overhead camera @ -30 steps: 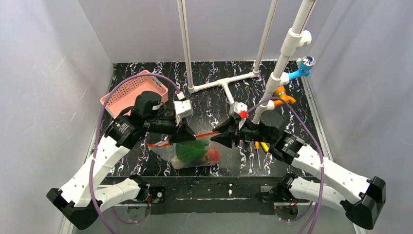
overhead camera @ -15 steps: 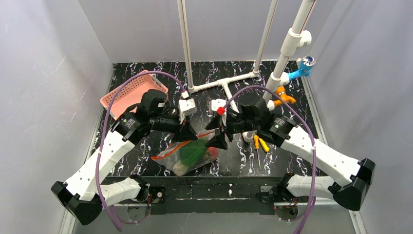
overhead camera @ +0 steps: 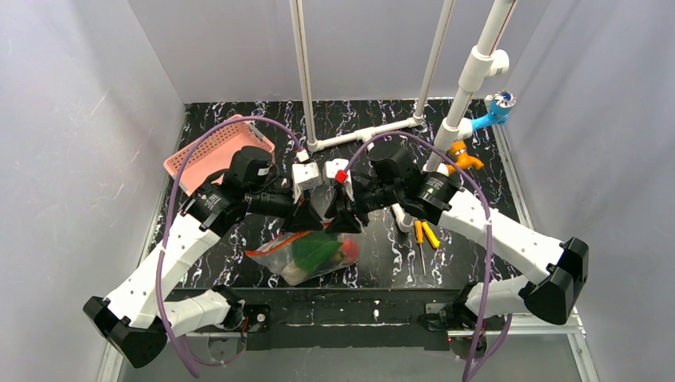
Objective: Place the food in the zip-top bag and seal the zipper
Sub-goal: Zip the zipper food storage bag at the center of the board.
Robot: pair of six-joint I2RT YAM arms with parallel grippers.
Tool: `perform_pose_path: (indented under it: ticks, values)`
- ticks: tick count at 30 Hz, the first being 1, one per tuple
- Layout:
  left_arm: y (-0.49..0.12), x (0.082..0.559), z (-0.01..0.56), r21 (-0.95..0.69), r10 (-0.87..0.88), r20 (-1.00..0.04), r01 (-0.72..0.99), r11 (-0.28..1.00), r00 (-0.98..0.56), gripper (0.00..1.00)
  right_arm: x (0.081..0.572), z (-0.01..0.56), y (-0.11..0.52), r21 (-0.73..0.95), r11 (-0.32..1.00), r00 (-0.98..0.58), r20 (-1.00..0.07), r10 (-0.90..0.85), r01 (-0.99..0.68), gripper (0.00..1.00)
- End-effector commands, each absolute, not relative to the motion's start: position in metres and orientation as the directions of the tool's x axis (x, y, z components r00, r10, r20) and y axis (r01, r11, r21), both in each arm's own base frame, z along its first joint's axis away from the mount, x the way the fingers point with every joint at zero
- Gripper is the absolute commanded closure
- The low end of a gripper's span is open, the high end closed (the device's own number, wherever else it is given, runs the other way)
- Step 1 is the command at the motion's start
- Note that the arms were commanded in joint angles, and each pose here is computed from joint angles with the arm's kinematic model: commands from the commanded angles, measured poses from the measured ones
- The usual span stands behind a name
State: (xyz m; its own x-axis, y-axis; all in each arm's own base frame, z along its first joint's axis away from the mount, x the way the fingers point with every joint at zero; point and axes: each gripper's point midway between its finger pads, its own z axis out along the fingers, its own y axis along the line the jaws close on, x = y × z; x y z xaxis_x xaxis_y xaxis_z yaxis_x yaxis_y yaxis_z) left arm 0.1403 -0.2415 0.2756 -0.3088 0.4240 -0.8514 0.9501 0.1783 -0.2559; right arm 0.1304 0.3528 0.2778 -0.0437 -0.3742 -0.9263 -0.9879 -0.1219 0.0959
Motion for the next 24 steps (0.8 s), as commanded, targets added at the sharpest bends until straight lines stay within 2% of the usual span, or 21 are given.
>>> perform_pose_path:
  ticks: [1, 4, 5, 6, 9, 11, 14, 18, 24]
  values:
    - [-0.242, 0.136, 0.288, -0.237, 0.403, -0.873, 0.961, 0.141, -0.274, 1.0, 0.129, 0.29, 0.359, 0.084, -0.146, -0.028, -0.936, -0.352, -0.986, 0.61]
    - [-0.24, 0.135, 0.287, -0.237, 0.413, -0.867, 0.96, 0.15, -0.278, 1.0, 0.134, 0.288, 0.358, 0.06, -0.118, -0.016, -0.938, -0.346, -0.991, 0.82]
    - [-0.238, 0.135, 0.287, -0.232, 0.415, -0.867, 0.96, 0.156, -0.277, 1.0, 0.138, 0.287, 0.358, 0.051, -0.093, -0.016, -0.938, -0.346, -0.994, 0.96]
    - [-0.236, 0.135, 0.286, -0.229, 0.419, -0.864, 0.959, 0.166, -0.279, 1.0, 0.146, 0.287, 0.358, 0.048, -0.041, -0.03, -0.937, -0.347, -0.998, 0.99]
    - [-0.229, 0.135, 0.282, -0.215, 0.435, -0.853, 0.954, 0.209, -0.288, 1.0, 0.175, 0.287, 0.352, 0.016, 0.163, -0.067, -0.947, -0.313, -0.986, 0.99]
    - [-0.221, 0.135, 0.277, -0.203, 0.454, -0.841, 0.949, 0.242, -0.296, 1.0, 0.196, 0.293, 0.341, 0.008, 0.333, -0.09, -0.969, -0.231, -0.943, 0.99]
    - [-0.207, 0.131, 0.272, -0.175, 0.472, -0.828, 0.938, 0.298, -0.304, 1.0, 0.216, 0.3, 0.32, 0.026, 0.501, -0.099, -0.988, -0.119, -0.865, 0.99]
    - [-0.184, 0.125, 0.265, -0.127, 0.49, -0.813, 0.917, 0.378, -0.315, 1.0, 0.235, 0.296, 0.293, 0.059, 0.642, -0.14, -0.987, -0.076, -0.765, 0.99]
    - [-0.16, 0.113, 0.26, -0.085, 0.482, -0.813, 0.886, 0.457, -0.327, 1.0, 0.249, 0.289, 0.273, 0.05, 0.735, -0.142, -0.988, -0.064, -0.677, 0.99]
